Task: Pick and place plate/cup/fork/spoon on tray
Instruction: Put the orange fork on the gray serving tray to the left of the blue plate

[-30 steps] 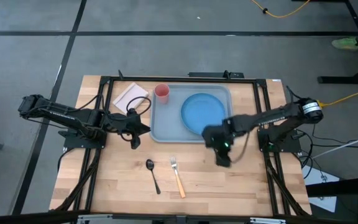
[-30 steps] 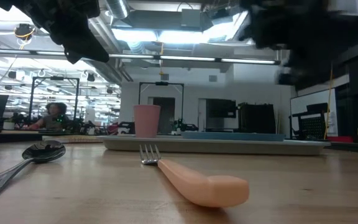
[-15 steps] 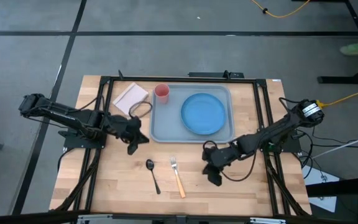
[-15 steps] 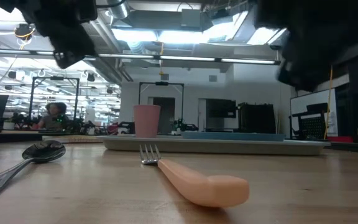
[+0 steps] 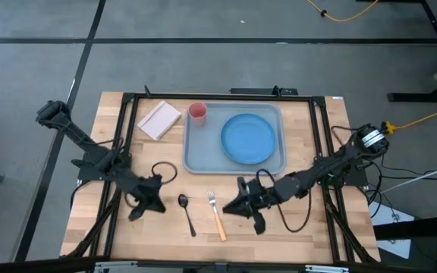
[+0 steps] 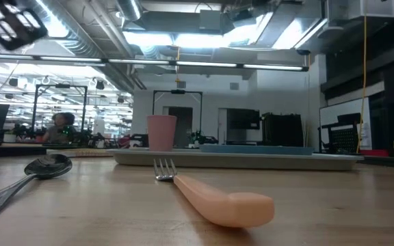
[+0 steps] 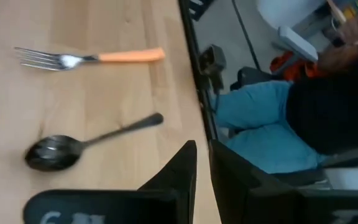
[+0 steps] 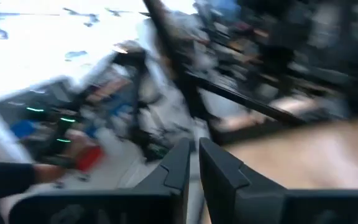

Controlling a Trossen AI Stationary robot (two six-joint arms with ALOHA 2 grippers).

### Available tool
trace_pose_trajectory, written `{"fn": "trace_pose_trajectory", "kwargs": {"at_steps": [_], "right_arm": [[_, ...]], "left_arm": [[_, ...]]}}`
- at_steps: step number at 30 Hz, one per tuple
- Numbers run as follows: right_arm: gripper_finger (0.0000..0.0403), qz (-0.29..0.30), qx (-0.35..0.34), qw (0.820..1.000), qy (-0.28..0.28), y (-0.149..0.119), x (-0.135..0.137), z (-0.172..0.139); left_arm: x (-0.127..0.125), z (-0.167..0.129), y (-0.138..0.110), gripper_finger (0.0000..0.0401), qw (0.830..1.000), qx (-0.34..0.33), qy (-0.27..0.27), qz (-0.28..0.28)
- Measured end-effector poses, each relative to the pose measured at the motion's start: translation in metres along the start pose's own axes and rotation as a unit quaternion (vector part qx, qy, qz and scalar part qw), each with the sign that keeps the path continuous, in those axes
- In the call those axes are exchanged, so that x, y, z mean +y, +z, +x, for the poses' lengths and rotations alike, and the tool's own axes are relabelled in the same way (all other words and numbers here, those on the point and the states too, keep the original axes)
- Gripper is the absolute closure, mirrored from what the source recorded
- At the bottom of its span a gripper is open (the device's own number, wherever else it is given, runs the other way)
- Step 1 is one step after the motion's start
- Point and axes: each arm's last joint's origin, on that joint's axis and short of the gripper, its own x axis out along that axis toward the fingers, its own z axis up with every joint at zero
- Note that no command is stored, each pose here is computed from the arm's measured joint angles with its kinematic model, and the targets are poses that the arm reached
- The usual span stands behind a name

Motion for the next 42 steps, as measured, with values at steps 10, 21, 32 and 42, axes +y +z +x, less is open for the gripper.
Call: {"fn": "trace_pose_trajectory", "kwargs": {"at_steps": [10, 21, 32, 42], "right_arm": [[0.0362, -0.059, -0.111, 0.980, 0.151, 0.003, 0.055, 0.066], [0.0362, 0.030, 0.103, 0.983, -0.147, 0.003, 0.068, 0.151], [0.0362, 0.152, 0.162, 0.879, -0.422, -0.016, 0.025, 0.150], [0.0362, 0.291, 0.302, 0.770, -0.480, -0.044, -0.054, 0.151]], "left_arm": [[-0.024, 0.000, -0.026, 0.0364, 0.999, 0.003, 0.002, 0.051], [-0.038, -0.006, -0.042, 0.0364, 0.997, 0.003, -0.006, 0.082], [-0.045, -0.011, -0.054, 0.0364, 0.991, 0.011, -0.011, 0.133], [-0.044, -0.011, -0.054, 0.0364, 0.988, -0.002, 0.010, 0.152]]}}
